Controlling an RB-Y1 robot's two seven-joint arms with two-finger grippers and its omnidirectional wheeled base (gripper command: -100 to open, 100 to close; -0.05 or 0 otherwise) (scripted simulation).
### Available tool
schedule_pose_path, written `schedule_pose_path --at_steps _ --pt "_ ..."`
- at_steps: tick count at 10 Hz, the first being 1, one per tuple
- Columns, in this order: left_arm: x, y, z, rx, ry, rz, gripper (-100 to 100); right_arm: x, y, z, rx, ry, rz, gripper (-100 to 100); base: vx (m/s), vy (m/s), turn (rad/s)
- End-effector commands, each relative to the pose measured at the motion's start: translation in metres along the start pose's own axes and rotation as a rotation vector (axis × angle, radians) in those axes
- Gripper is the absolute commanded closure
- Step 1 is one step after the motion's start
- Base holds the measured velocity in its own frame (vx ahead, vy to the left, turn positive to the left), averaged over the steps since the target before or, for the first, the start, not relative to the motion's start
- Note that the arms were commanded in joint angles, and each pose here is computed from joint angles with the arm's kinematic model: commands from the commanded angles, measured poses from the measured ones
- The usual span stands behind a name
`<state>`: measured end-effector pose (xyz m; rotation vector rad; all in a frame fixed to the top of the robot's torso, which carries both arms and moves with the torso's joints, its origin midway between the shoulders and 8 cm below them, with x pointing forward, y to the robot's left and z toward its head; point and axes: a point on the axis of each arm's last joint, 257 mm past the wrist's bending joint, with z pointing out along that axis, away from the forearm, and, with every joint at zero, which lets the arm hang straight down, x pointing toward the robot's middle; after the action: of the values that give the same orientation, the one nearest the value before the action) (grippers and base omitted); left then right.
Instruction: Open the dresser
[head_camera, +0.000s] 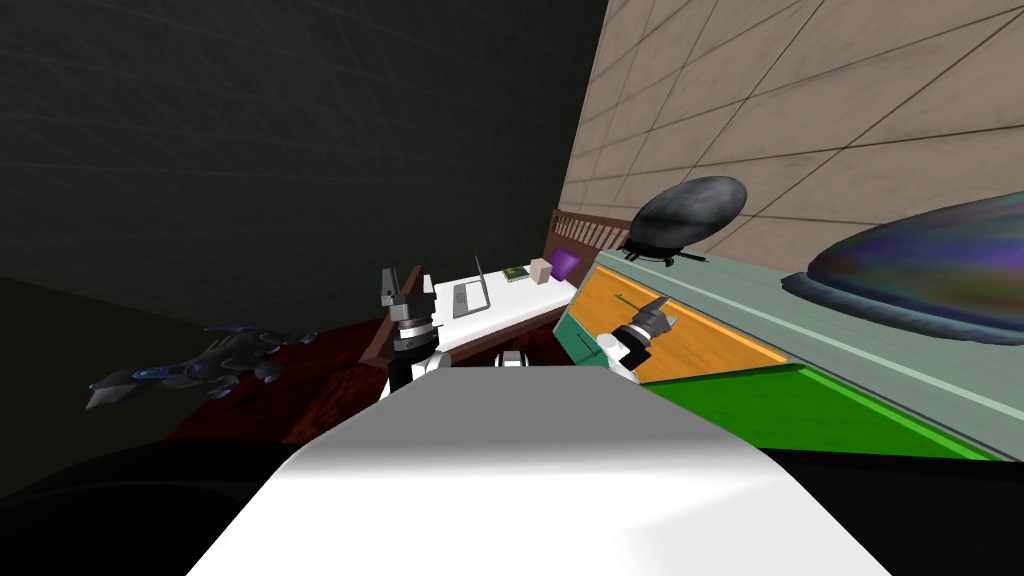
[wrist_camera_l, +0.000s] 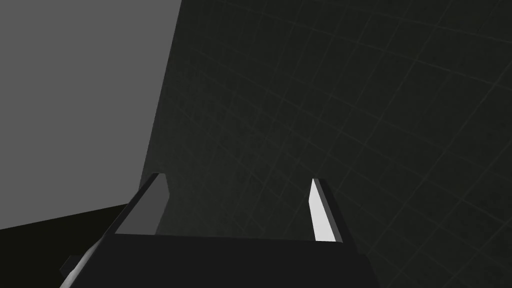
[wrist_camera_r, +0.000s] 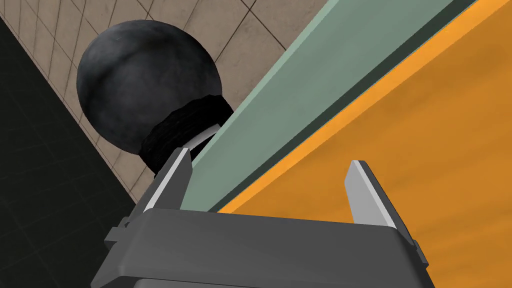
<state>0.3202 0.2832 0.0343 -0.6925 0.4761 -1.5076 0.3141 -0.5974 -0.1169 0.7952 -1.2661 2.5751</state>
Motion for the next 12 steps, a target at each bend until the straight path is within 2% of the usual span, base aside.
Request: schedule_pose_path --at_steps 1,2,3,4,5,6,7,8,9,12 --pt "0.000 0.000 0.000 0.000 0.000 0.000 0 -0.008 0.017 0.002 -0.064 0.005 0.111 -100 0.002 0.022 0.078" --pt "0.000 0.000 0.000 0.000 0.000 0.000 0 -0.008 0.017 0.002 -0.064 0.006 0.138 -100 0.001 0.019 0.046" --pt "0.000 0.000 0.000 0.000 0.000 0.000 0 -0.014 0.028 0.003 -0.104 0.010 0.190 -100 -0.003 0.015 0.051" --pt "0.000 0.000 0.000 0.000 0.000 0.000 0 -0.014 0.028 0.003 -0.104 0.011 0.216 -100 -0.006 0.015 0.038" --pt "0.000 0.000 0.000 0.000 0.000 0.000 0 -0.021 0.037 0.002 -0.142 0.015 0.264 -100 -0.009 0.020 0.050" --pt "0.000 0.000 0.000 0.000 0.000 0.000 0 -0.021 0.037 0.002 -0.142 0.017 0.291 -100 -0.012 0.019 0.019" --pt "0.000 0.000 0.000 0.000 0.000 0.000 0 -0.028 0.045 0.002 -0.179 0.023 0.340 -100 -0.008 0.017 0.049" --pt "0.000 0.000 0.000 0.000 0.000 0.000 0 -0.028 0.045 0.002 -0.179 0.024 0.360 -100 -0.007 0.016 0.022" --pt "0.000 0.000 0.000 0.000 0.000 0.000 0 -0.035 0.052 0.001 -0.211 0.031 0.407 -100 -0.010 0.020 0.044" --pt "0.000 0.000 0.000 0.000 0.000 0.000 0 -0.042 0.059 0.000 -0.244 0.041 0.486 -100 -0.008 0.014 0.016"
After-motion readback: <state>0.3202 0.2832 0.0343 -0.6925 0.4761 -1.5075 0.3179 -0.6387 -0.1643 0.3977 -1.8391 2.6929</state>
